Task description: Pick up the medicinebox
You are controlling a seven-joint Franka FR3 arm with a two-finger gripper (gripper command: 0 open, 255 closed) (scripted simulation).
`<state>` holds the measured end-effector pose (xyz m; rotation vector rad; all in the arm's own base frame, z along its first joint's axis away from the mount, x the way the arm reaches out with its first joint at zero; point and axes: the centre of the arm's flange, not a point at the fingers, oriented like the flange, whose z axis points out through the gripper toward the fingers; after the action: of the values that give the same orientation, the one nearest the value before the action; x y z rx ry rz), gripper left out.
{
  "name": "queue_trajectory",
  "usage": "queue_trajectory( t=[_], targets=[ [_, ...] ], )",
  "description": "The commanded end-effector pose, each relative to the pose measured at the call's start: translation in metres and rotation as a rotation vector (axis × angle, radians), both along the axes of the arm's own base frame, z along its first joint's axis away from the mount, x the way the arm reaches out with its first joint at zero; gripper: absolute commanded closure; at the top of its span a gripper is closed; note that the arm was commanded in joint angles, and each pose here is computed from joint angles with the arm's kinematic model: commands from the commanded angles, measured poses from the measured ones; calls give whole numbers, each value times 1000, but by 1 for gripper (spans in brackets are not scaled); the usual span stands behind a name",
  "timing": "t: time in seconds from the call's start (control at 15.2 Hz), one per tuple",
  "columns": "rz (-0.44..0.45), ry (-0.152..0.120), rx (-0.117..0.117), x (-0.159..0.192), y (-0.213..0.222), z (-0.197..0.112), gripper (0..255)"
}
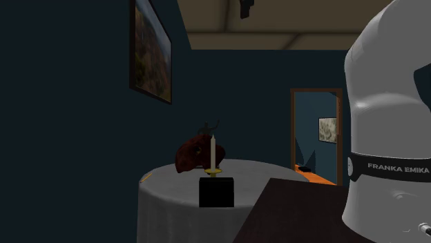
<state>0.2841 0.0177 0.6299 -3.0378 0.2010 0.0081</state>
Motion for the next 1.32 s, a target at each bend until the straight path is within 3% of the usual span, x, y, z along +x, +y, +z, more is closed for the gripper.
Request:
queue_trajectory(
  t=[0.0,1.25],
  targets=[
    [0,0,0,0,0,0,0],
    [155,-8,-37,53,-114,-214,0]
  ],
)
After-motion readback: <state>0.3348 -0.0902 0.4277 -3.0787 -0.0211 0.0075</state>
